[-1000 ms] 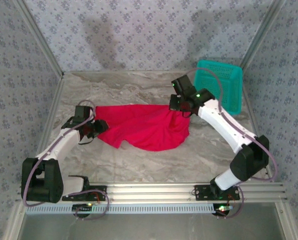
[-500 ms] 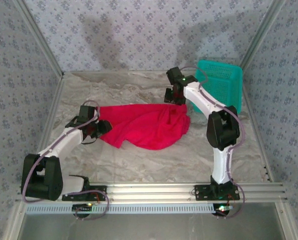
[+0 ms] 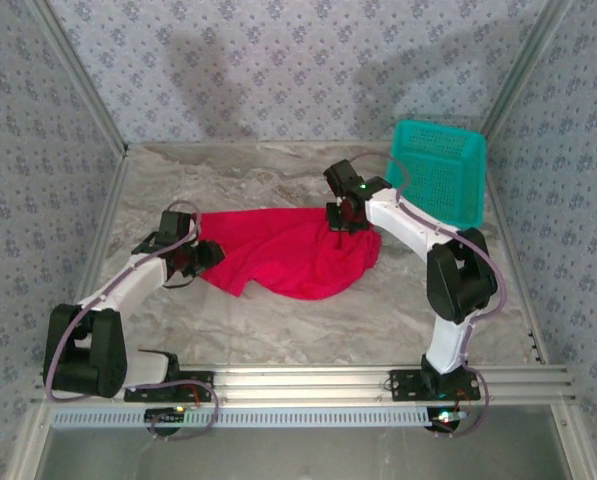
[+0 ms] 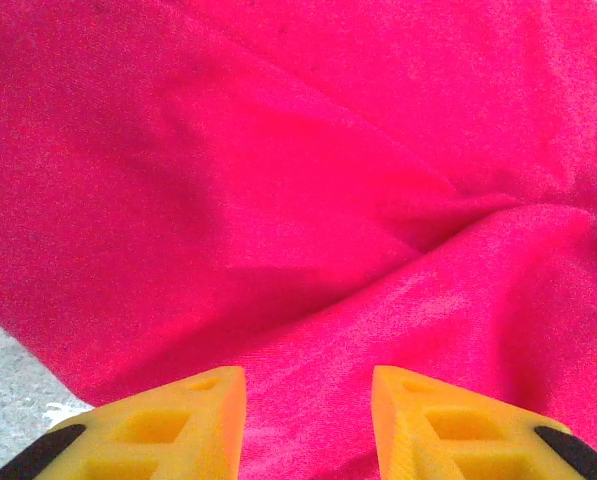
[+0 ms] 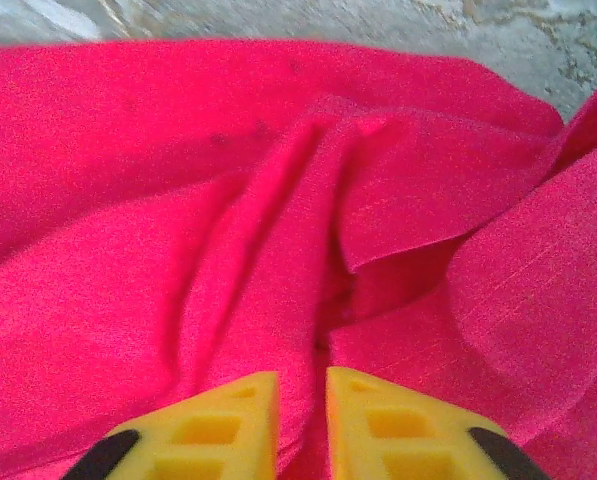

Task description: Fold the inside-out t-shirt

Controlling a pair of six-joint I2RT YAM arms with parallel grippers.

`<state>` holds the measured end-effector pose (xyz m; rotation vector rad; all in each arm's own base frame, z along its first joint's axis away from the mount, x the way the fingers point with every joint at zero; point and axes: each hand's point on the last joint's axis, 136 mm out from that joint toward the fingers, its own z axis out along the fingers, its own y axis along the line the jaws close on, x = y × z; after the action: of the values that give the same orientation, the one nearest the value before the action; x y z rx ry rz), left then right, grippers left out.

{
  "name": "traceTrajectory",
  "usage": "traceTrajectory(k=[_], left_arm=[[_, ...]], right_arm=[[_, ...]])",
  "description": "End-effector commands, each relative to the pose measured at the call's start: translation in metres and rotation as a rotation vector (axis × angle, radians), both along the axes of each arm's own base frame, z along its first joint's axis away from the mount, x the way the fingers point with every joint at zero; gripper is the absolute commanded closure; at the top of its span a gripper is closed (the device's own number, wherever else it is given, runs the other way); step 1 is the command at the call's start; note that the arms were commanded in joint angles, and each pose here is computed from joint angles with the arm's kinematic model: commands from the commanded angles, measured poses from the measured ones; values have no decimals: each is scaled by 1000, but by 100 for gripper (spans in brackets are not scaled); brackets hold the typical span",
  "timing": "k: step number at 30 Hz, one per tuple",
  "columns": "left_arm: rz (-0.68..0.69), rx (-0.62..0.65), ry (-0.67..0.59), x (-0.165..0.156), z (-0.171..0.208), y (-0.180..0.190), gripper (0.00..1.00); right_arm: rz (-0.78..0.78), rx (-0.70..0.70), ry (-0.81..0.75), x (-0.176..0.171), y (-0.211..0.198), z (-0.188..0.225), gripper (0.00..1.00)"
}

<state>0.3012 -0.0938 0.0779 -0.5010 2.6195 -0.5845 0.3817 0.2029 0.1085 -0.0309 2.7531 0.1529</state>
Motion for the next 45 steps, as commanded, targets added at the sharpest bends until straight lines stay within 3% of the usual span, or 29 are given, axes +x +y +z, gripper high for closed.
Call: traceTrajectory(k=[1, 4, 8, 11, 14, 20, 25, 27, 30, 35, 37, 39, 40, 42, 43, 45], left_arm=[[-4, 1, -5, 1, 1, -2, 63], [-5, 3, -4, 1, 1, -2, 62], [-3, 5, -3, 1, 1, -1, 63], [-5, 4, -7, 2, 3, -2, 63], [-3, 5, -7, 3, 4, -1, 63], [-1, 6, -3, 7, 1, -2, 63], [5, 44, 34, 11, -18, 3, 64], [11, 64, 58, 12, -28, 7, 66], [16, 78, 87, 11, -40, 10, 67], [11, 80, 105, 10, -47, 10, 68], [10, 78, 103, 10, -47, 9, 68], [9, 70, 100, 11, -46, 8, 67], [8, 67, 100, 12, -45, 7, 67], [7, 59, 99, 11, -44, 6, 68], [6, 57, 97, 11, -43, 6, 67], [6, 56, 93, 11, -42, 6, 68]], right_arm=[[12, -64, 20, 1, -10, -19, 69], [18, -87, 42, 2, -13, -32, 61], [17, -98, 68, 2, -15, -47, 62], [13, -96, 63, 2, -16, -43, 83], [12, -85, 16, 2, -15, -19, 97], [53, -15, -85, -14, -9, 49, 99], [104, 134, -132, -39, 2, 106, 100], [115, 190, -140, -52, 3, 126, 96], [190, 344, -91, -80, 19, 152, 71], [277, 637, -136, -103, 42, 204, 53], [266, 658, -155, -100, 41, 206, 45], [225, 603, -147, -93, 33, 188, 45], [196, 542, -149, -86, 26, 174, 46], [162, 408, -127, -77, 16, 139, 59], [155, 337, -114, -74, 13, 121, 76], [161, 232, -79, -73, 13, 91, 90]])
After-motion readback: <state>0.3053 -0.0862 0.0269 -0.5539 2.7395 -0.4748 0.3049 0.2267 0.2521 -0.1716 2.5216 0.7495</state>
